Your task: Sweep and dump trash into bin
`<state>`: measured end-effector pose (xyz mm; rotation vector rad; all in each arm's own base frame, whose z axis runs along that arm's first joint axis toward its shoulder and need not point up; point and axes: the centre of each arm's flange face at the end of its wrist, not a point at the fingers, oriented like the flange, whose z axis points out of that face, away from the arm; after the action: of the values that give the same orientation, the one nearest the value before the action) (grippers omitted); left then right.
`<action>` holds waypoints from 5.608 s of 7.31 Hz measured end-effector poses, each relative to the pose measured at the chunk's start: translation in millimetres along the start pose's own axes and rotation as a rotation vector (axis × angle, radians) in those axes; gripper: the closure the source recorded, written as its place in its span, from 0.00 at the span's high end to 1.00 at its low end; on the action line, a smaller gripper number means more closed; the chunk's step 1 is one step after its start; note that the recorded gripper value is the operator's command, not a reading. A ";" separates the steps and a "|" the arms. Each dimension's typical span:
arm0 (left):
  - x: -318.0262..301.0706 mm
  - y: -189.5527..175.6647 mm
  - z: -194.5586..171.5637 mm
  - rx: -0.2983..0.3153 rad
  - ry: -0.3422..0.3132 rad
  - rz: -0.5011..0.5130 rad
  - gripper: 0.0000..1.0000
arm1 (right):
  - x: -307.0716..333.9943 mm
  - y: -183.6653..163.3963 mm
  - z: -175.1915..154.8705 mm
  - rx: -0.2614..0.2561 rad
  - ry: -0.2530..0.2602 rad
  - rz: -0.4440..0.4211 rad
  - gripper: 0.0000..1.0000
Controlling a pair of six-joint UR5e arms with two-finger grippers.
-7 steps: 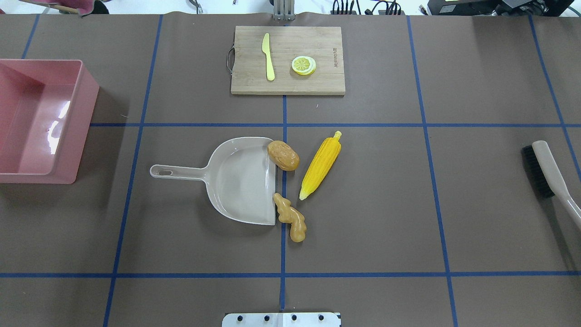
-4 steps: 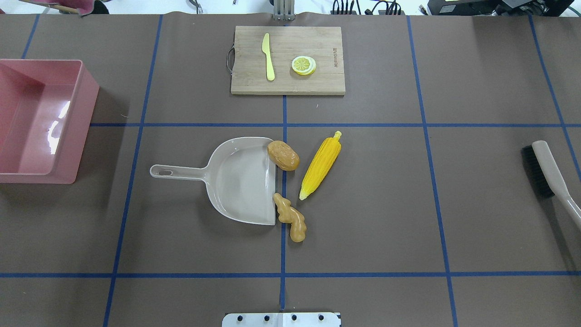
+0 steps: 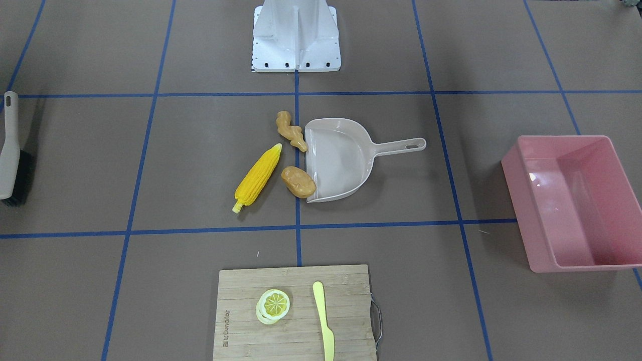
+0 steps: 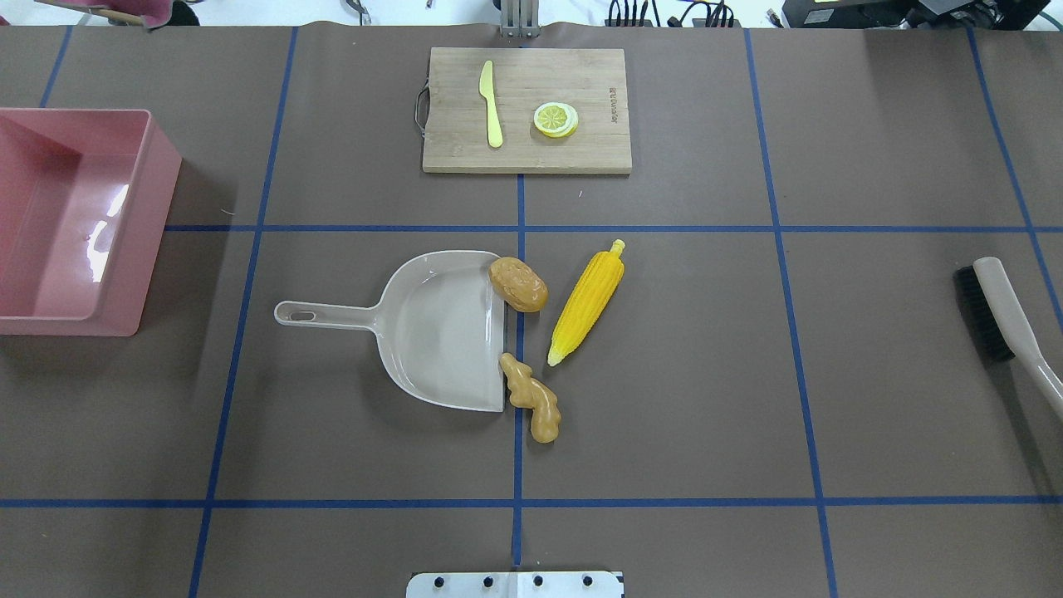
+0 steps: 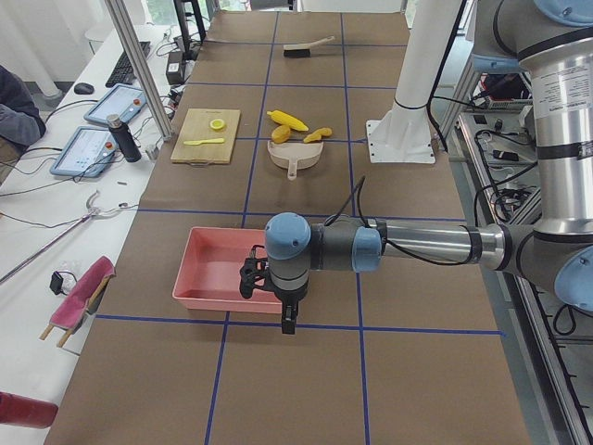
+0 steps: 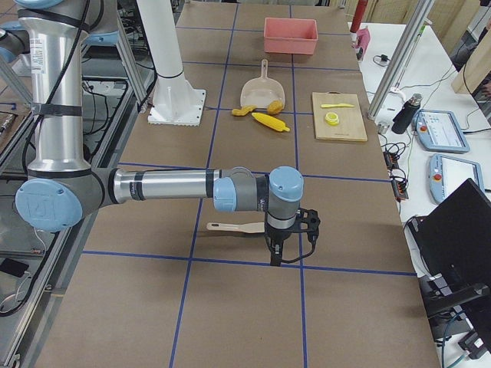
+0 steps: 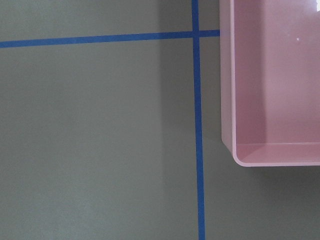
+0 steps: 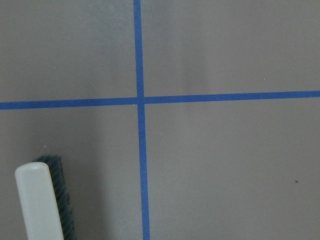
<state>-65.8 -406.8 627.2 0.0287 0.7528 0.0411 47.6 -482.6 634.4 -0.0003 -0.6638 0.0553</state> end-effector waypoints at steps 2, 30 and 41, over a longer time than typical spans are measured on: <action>9.6 -5.5 -9.4 0.038 0.002 0.038 0.99 | -3.4 -1.6 -2.4 0.004 -0.011 -0.005 1.00; 480.5 -54.4 91.0 0.306 0.154 1.466 0.99 | -115.8 137.8 127.3 -0.198 -0.073 -0.269 0.00; 538.2 -35.3 129.1 0.248 0.181 1.485 0.97 | -262.9 2.3 -18.2 -0.039 -0.141 -0.267 0.00</action>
<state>415.8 -417.9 352.5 0.8259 0.7696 1.3748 -148.0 -493.6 458.2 0.0547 -0.8010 -0.2167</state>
